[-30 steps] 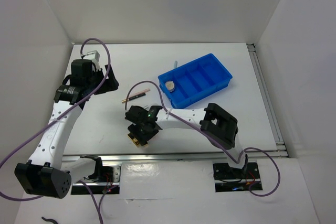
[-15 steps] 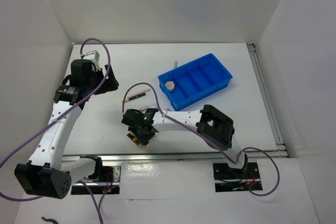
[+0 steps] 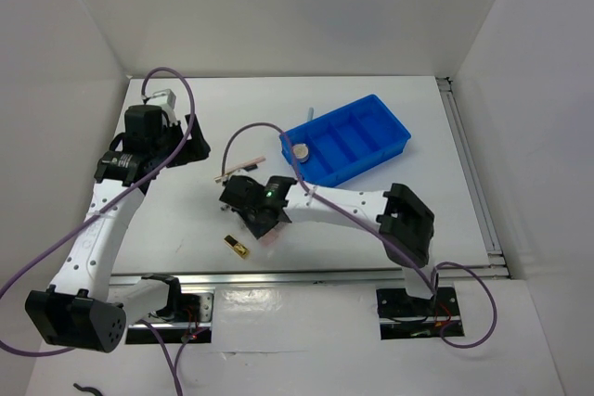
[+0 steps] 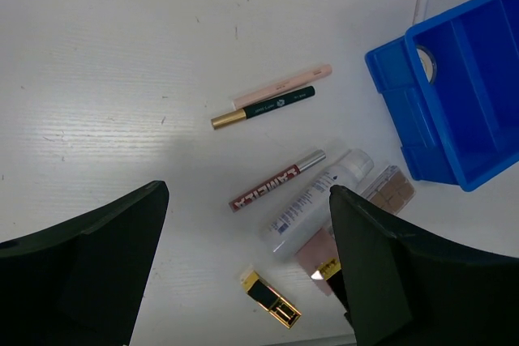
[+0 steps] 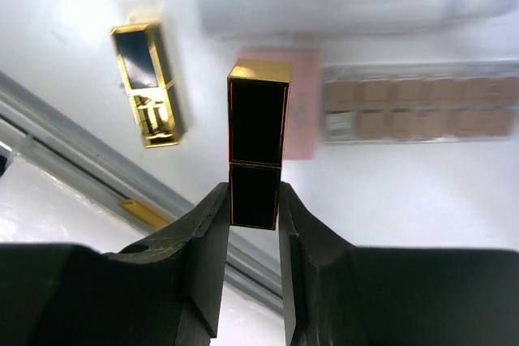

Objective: Organize the makeup

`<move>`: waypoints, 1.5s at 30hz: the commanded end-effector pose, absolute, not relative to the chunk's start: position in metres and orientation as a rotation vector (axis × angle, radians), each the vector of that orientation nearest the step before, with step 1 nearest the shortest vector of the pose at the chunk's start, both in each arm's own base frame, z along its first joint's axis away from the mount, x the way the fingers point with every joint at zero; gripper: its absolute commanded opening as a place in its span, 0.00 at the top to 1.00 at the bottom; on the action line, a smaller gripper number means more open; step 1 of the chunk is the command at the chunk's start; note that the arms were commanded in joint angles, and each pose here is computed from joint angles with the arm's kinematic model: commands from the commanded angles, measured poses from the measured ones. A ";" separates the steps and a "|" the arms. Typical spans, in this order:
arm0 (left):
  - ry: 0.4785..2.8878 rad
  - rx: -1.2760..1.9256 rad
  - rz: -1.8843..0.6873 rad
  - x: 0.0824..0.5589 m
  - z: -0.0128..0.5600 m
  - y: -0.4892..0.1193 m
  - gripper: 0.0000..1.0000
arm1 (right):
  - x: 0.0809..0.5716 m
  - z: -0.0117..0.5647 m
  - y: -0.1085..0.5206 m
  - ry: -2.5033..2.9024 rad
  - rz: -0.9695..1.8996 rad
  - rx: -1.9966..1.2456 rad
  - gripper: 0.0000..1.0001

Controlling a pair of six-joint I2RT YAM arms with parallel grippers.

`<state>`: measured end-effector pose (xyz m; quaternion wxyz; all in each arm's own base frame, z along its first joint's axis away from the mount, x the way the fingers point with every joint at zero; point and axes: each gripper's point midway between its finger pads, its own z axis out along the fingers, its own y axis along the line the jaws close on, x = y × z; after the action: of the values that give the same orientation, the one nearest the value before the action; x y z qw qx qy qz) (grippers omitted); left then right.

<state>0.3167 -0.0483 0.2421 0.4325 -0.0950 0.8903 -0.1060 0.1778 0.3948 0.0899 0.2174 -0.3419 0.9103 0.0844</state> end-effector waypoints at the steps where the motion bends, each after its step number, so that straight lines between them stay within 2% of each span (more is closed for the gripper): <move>1: 2.186 -0.215 -0.294 0.315 0.253 -0.053 0.06 | 0.231 0.152 0.370 2.412 0.217 -0.765 0.76; 4: 2.196 -0.209 -0.306 0.313 0.249 -0.055 0.06 | 0.271 0.163 0.346 2.390 0.151 -0.647 0.76; 5: 2.208 -0.205 -0.314 0.312 0.245 -0.056 0.06 | 0.309 0.176 0.322 2.359 0.121 -0.537 0.76; 6: 2.208 -0.205 -0.314 0.312 0.245 -0.056 0.06 | 0.309 0.176 0.321 2.356 0.116 -0.546 0.76; 9: 2.220 -0.199 -0.328 0.313 0.242 -0.059 0.06 | 0.359 0.191 0.283 2.321 0.058 -0.409 0.76; 15: 2.256 -0.193 -0.317 0.312 0.235 -0.058 0.06 | 0.435 0.180 0.234 2.300 -0.073 -0.294 0.76; 22: 2.266 -0.183 -0.285 0.317 0.230 -0.055 0.06 | 0.485 0.153 0.204 2.333 -0.121 -0.241 0.75; 26: 2.267 -0.183 -0.285 0.319 0.229 -0.055 0.06 | 0.495 0.144 0.195 2.348 -0.094 -0.218 0.73; 28: 2.276 -0.184 -0.284 0.320 0.226 -0.055 0.06 | 0.495 0.138 0.195 2.358 -0.099 -0.221 0.70; 30: 2.267 -0.183 -0.285 0.322 0.227 -0.055 0.06 | 0.496 0.141 0.199 2.355 -0.071 -0.228 0.57; 32: 2.276 -0.184 -0.284 0.323 0.225 -0.055 0.05 | 0.496 0.138 0.199 2.365 -0.075 -0.232 0.38; 33: 2.276 -0.184 -0.284 0.323 0.225 -0.055 0.05 | 0.494 0.137 0.198 2.373 -0.079 -0.234 0.36; 38: 2.276 -0.184 -0.284 0.323 0.225 -0.055 0.05 | 0.485 0.170 0.207 2.317 -0.052 -0.241 0.36; 42: 2.261 -0.188 -0.274 0.319 0.232 -0.053 0.05 | 0.456 0.192 0.224 2.291 0.001 -0.269 0.54; 44: 2.240 -0.191 -0.266 0.316 0.240 -0.051 0.05 | 0.428 0.197 0.238 2.297 0.043 -0.311 0.67; 45: 2.240 -0.191 -0.266 0.316 0.240 -0.051 0.05 | 0.414 0.197 0.247 2.307 0.092 -0.331 0.69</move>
<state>0.3163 -0.0544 0.2180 0.3919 -0.0867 0.9089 -0.1129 0.4500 0.2222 0.1472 0.3605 -0.1199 0.9248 -0.0192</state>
